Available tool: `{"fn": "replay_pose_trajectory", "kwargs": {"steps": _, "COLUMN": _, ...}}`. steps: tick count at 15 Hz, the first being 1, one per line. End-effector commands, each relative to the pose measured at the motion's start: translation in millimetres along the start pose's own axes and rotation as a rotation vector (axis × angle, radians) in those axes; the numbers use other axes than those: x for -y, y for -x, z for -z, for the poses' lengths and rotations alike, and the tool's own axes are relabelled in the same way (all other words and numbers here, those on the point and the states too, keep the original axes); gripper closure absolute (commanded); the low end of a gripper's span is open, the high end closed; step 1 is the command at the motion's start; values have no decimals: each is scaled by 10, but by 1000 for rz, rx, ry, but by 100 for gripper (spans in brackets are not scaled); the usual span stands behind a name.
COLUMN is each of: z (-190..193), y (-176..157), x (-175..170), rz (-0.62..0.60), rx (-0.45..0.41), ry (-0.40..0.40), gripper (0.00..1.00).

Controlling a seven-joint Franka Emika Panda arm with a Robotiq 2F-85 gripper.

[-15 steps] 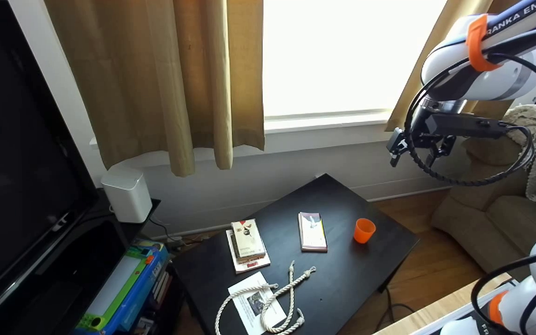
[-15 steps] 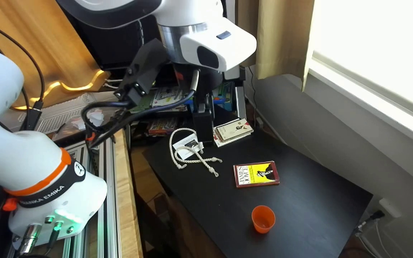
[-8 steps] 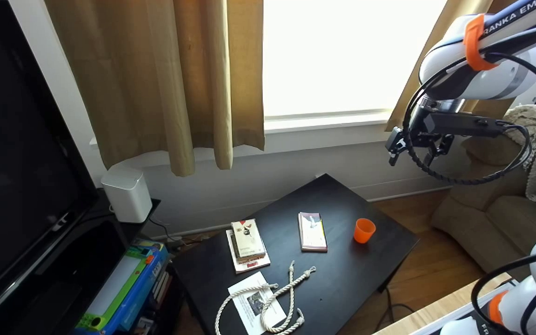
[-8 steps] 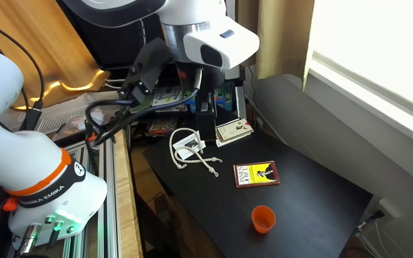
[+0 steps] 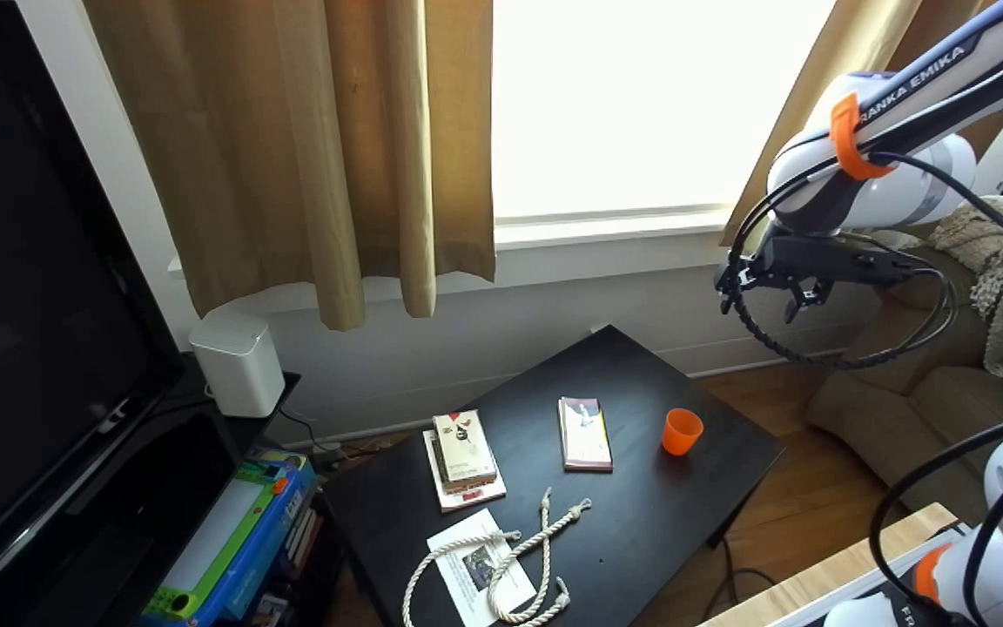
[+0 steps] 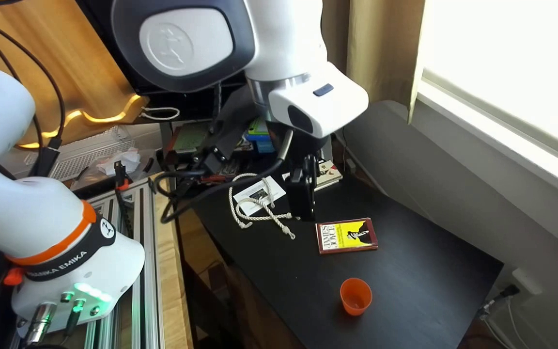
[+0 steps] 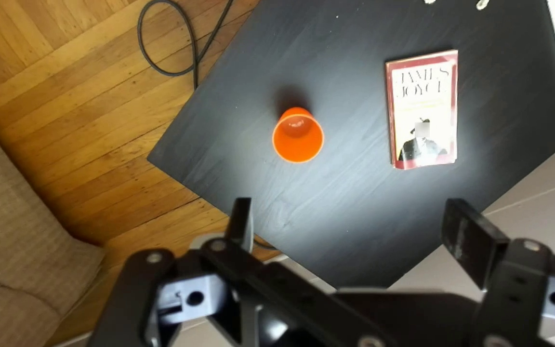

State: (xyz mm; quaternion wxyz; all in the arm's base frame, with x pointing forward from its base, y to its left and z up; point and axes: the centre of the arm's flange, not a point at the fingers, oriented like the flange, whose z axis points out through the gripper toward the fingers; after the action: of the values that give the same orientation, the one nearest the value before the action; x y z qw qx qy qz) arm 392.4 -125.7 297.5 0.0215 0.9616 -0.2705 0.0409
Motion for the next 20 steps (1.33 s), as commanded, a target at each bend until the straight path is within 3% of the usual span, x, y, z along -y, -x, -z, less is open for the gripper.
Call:
{"fn": "replay_pose_trajectory", "kwargs": {"steps": 1, "z": -519, "y": -133, "x": -40, "rz": -42, "rx": -3, "ry": 7, "gripper": 0}}
{"fn": "replay_pose_trajectory", "kwargs": {"steps": 9, "z": -1373, "y": -272, "x": -218, "rz": -71, "rx": 20, "ry": -31, "gripper": 0}}
{"fn": "replay_pose_trajectory", "kwargs": {"steps": 10, "z": -1124, "y": -147, "x": -172, "rz": -68, "rx": 14, "ry": -17, "gripper": 0}}
{"fn": "replay_pose_trajectory", "kwargs": {"steps": 19, "z": -1156, "y": -188, "x": -152, "rz": -61, "rx": 10, "ry": -15, "gripper": 0}}
{"fn": "replay_pose_trajectory", "kwargs": {"steps": 20, "z": -1254, "y": -229, "x": -178, "rz": -34, "rx": -25, "ry": 3, "gripper": 0}}
